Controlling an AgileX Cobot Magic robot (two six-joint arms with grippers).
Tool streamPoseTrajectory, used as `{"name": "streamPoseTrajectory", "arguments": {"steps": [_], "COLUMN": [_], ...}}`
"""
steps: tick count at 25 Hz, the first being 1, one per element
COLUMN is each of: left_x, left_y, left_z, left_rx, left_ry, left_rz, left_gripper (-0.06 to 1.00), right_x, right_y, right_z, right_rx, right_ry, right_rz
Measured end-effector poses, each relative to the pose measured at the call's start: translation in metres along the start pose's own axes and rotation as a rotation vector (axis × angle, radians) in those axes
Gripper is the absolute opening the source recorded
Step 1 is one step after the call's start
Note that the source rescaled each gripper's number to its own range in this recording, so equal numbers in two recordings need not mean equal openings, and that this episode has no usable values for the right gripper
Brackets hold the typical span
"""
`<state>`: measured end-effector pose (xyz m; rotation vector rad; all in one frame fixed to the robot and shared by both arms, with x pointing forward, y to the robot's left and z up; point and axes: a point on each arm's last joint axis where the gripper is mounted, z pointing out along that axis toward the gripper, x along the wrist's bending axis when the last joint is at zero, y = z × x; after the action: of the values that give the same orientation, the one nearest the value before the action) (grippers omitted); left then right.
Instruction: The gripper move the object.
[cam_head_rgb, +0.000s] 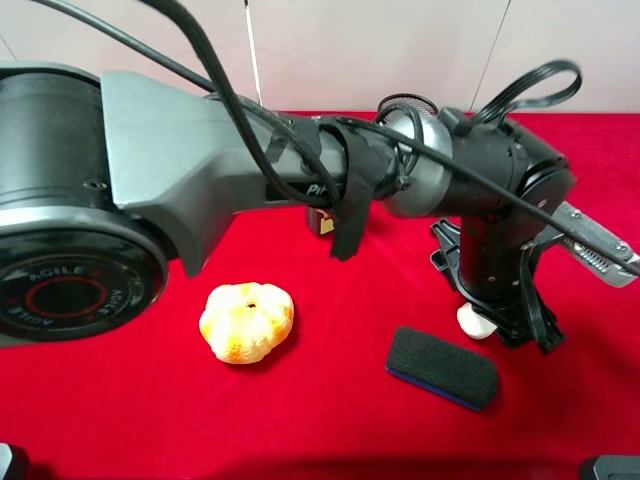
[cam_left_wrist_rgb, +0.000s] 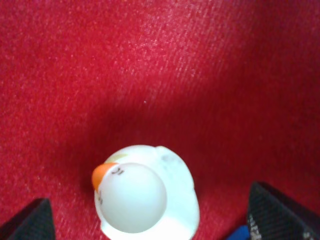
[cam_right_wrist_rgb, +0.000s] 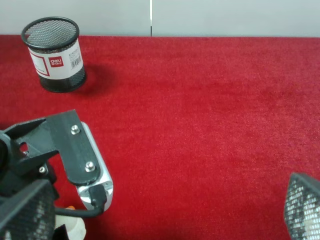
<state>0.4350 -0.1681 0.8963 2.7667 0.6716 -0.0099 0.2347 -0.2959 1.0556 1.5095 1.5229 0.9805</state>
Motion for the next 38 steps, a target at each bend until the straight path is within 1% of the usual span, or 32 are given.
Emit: {"name": "streamPoseTrajectory", "arguments": {"steps": [12, 14, 15, 18, 20, 24, 27, 35, 38], "left_x": [0.0, 0.002, 0.005, 0.011, 0.015, 0.022, 0.022, 0.024, 0.026], "left_y": [0.016, 0.017, 0.017, 0.02, 0.021, 0.024, 0.025, 0.027, 0.027], "left_z": [-0.045, -0.053, -0.059, -0.066, -0.072, -0.089, -0.101, -0.135, -0.145], "left_rx": [0.072, 0.091, 0.118, 0.106, 0.093, 0.059, 0.035, -0.032, -0.052], "left_ry": [-0.001, 0.0, 0.002, 0.004, 0.007, 0.032, 0.045, 0.078, 0.081], "left_rz": [0.007, 0.006, 0.002, -0.008, -0.015, -0.014, -0.008, 0.03, 0.025], "left_gripper": [0.58, 0.58, 0.58, 0.59, 0.62, 0.76, 0.81, 0.89, 0.92], "right_x": [0.0, 0.0, 0.0, 0.0, 0.0, 0.0, 0.0, 0.0, 0.0], "right_y": [0.0, 0.0, 0.0, 0.0, 0.0, 0.0, 0.0, 0.0, 0.0], "right_z": [0.0, 0.0, 0.0, 0.0, 0.0, 0.0, 0.0, 0.0, 0.0], "right_rx": [0.0, 0.0, 0.0, 0.0, 0.0, 0.0, 0.0, 0.0, 0.0], "right_ry": [0.0, 0.0, 0.0, 0.0, 0.0, 0.0, 0.0, 0.0, 0.0], "right_rz": [0.001, 0.001, 0.001, 0.001, 0.001, 0.001, 0.001, 0.001, 0.001]}}
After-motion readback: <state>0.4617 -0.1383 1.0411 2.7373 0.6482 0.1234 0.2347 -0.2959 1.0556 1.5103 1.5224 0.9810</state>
